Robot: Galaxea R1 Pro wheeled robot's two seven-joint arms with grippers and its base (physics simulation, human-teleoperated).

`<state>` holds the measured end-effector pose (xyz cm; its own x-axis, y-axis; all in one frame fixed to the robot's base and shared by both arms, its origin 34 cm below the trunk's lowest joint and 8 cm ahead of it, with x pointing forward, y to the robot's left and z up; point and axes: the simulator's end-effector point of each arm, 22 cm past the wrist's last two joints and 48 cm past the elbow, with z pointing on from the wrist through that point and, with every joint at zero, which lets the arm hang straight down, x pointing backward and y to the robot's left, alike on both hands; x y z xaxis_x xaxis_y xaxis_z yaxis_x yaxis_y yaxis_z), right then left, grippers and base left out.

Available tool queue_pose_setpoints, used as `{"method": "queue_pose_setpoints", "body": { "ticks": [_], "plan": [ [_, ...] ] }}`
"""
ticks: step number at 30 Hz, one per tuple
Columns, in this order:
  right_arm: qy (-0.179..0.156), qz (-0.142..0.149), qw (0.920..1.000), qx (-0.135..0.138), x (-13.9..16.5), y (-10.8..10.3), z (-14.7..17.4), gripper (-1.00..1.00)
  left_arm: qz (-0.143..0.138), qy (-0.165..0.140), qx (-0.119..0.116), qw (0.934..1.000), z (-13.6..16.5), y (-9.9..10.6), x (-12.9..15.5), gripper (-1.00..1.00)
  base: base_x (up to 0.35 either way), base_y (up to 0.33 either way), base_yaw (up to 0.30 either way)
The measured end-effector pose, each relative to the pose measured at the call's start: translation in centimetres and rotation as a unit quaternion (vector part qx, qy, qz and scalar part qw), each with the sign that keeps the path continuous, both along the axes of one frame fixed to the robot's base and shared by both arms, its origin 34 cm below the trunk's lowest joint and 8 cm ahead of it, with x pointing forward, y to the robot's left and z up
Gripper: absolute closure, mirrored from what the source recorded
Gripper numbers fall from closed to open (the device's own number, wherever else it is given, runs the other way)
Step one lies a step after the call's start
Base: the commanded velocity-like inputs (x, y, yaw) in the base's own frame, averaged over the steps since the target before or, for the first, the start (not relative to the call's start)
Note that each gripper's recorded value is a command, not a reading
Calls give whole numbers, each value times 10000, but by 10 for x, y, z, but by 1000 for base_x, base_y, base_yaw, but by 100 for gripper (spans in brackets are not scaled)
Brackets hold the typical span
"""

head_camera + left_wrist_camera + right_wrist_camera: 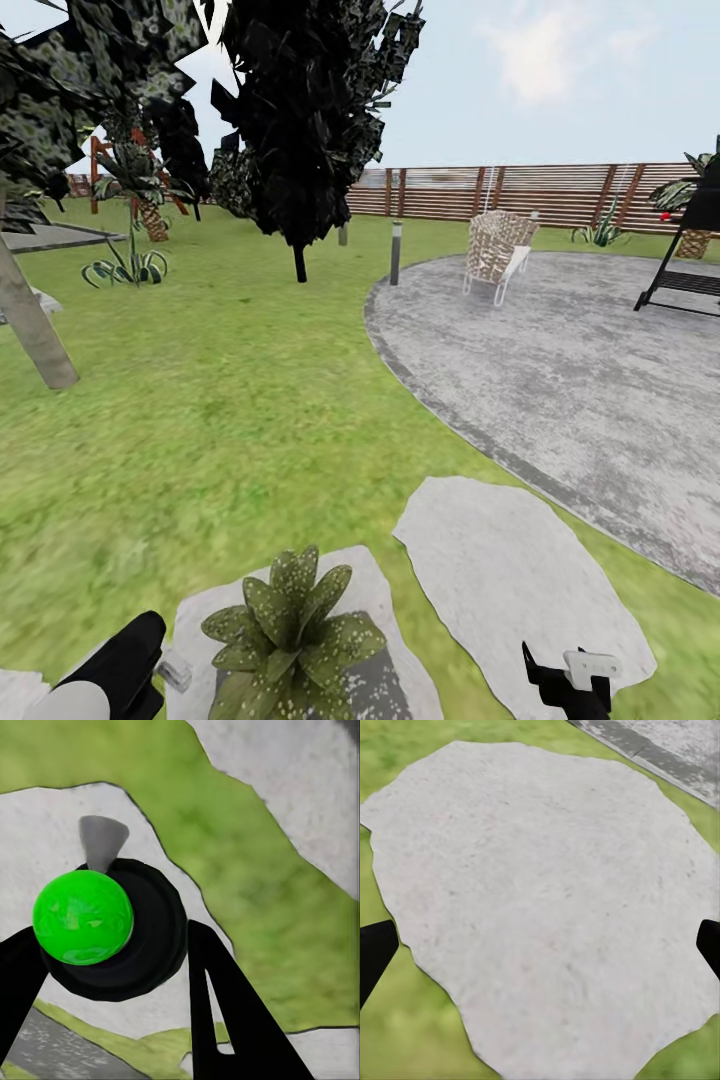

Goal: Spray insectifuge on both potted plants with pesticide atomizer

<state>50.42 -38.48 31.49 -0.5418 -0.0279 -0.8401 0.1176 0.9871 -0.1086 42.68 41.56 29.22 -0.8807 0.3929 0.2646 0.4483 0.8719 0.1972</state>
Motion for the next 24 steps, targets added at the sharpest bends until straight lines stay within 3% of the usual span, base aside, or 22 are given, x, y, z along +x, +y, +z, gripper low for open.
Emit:
{"method": "queue_pose_setpoints", "body": {
  "ticks": [7,15,24],
  "plan": [
    [28,-2,10000,-2,-1,0,-2,-100,9,3,-3,10000,-2,-1,0,100,-242,11,-1],
    [91,-1,10000,-1,-5,0,-7,-100,-73,33,-6,10000,-5,-6,1,100,-18,26,0],
    [164,0,9999,1,-9,0,-13,-100,-93,-242,61,9996,4,-5,29,100,0,0,0]
  ]
}}
